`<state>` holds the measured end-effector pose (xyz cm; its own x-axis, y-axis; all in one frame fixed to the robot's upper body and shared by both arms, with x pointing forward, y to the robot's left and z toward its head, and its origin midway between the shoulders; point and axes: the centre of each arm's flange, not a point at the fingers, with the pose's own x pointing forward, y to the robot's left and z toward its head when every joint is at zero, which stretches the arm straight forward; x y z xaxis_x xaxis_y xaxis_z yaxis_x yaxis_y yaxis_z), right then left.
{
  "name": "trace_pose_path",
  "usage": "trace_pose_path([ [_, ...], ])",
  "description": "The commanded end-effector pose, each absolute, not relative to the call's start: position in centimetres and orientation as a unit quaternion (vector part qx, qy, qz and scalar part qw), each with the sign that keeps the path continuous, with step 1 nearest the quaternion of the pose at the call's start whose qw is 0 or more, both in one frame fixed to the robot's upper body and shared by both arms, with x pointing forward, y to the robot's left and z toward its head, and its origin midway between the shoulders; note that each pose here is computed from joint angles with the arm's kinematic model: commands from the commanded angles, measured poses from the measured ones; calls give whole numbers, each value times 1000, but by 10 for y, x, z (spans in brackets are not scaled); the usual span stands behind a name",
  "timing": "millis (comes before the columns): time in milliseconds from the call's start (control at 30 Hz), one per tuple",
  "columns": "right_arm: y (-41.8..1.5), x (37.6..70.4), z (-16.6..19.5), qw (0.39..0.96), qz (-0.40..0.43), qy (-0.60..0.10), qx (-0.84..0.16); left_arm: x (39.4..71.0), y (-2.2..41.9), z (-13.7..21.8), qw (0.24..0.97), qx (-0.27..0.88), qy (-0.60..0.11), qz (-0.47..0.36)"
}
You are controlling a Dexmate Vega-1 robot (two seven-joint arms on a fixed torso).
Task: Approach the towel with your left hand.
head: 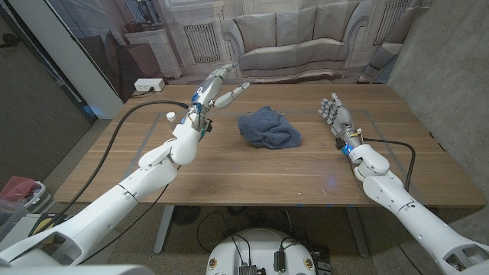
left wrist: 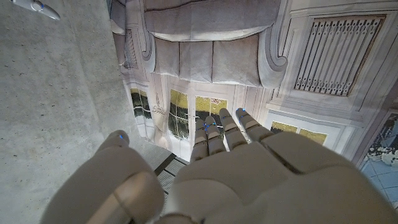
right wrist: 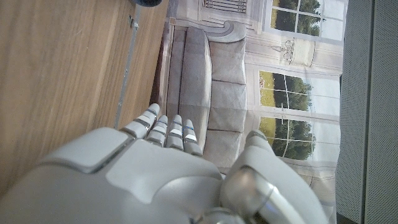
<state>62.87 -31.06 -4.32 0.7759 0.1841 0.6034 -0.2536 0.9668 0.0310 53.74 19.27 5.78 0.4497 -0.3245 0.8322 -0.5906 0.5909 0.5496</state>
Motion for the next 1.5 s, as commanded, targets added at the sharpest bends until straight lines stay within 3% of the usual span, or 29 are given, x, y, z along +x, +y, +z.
trace_pose_path([
  [33, -307, 631, -42, 940, 123, -313, 53, 539, 187, 58, 720, 460, -513, 87],
  [1500, -306, 633, -43, 939, 131, -314, 50, 553, 160, 57, 700, 511, -497, 45],
])
